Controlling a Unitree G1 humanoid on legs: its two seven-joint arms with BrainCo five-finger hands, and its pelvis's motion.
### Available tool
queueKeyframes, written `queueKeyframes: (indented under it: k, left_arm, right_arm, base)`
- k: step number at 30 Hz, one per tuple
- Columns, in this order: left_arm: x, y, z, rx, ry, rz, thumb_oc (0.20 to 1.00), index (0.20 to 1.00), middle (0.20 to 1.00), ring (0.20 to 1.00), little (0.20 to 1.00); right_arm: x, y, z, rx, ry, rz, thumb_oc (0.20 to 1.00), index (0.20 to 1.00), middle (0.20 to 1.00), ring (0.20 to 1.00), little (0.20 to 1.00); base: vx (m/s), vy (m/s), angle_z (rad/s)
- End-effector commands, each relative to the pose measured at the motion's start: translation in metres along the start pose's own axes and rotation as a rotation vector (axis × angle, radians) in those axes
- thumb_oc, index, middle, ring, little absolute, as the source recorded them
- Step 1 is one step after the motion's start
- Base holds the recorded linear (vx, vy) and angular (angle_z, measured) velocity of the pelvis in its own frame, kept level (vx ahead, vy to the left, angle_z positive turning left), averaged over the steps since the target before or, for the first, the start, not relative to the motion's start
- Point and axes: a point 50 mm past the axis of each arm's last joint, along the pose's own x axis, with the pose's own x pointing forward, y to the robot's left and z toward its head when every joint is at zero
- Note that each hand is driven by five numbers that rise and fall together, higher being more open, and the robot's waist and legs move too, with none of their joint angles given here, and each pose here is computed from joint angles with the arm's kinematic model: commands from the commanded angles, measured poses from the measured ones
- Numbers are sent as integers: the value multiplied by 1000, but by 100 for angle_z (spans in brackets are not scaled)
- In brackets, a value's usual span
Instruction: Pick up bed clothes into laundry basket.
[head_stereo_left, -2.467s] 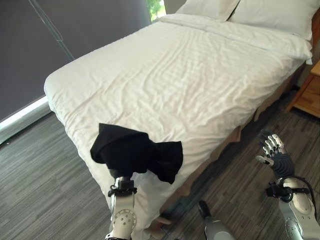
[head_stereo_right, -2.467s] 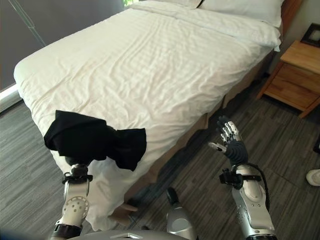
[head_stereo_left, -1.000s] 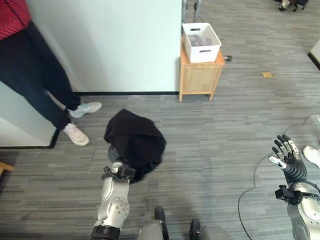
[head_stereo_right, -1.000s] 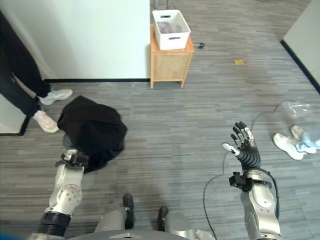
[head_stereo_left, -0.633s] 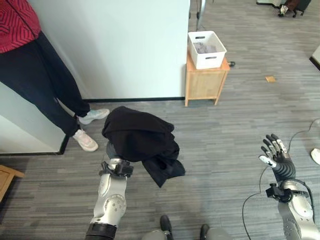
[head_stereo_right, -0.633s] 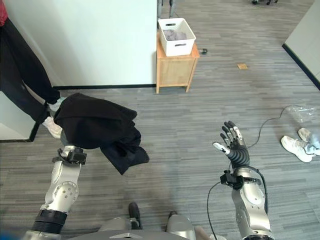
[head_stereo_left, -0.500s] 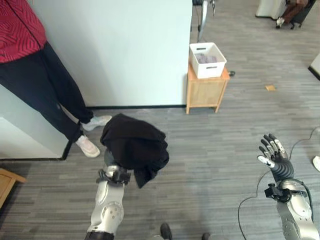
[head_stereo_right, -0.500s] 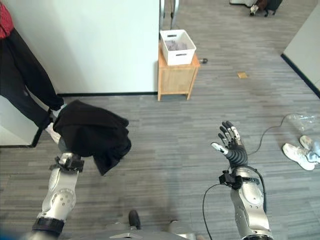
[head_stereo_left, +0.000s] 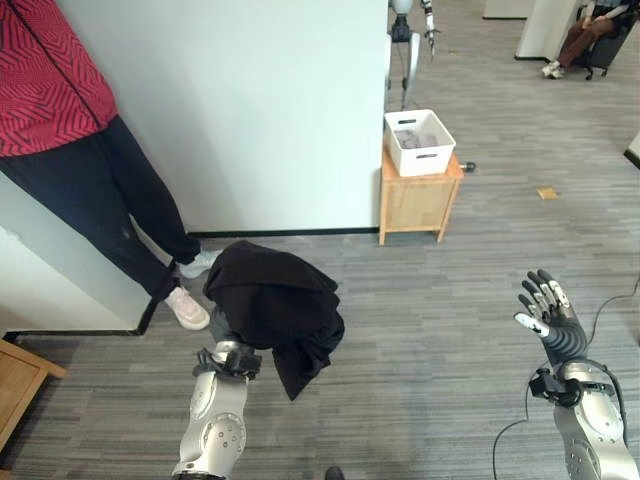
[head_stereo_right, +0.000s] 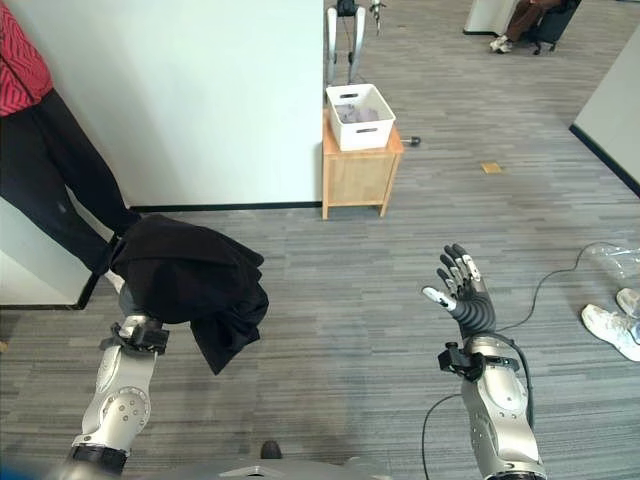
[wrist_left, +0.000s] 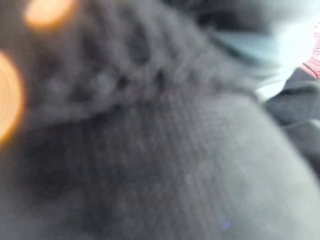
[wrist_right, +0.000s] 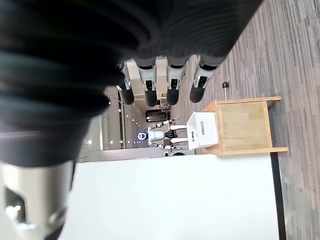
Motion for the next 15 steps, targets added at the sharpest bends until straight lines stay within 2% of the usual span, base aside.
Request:
queueKeyframes:
  k: [1,8,12,15]
  left_arm:
    - [17,-9,26,45,-128,-82,200,200,200,200,200]
    - [30,-21,21,50,-104,-125,200,200,200,200,200]
    - [38,-30,25,47,-118,-173,200,200,200,200,200]
    - [41,-30,26,51,-125,-184,200,200,200,200,200]
  right_arm:
    - [10,-4,14,-24,-88,-16,1000,1000,1000,1000,1000]
    - [17,6,23,-50,-119,22,1000,1000,1000,1000,1000]
    - [14,-1,24,-66,-120,-15,1000,1000,1000,1000,1000]
    - [13,-6,24,-82,-115,-33,1000,1000,1000,1000,1000]
  base:
    - [-26,196,-16]
    - [-20,143,-27]
    - [223,-127,6]
    - [198,-320,-18]
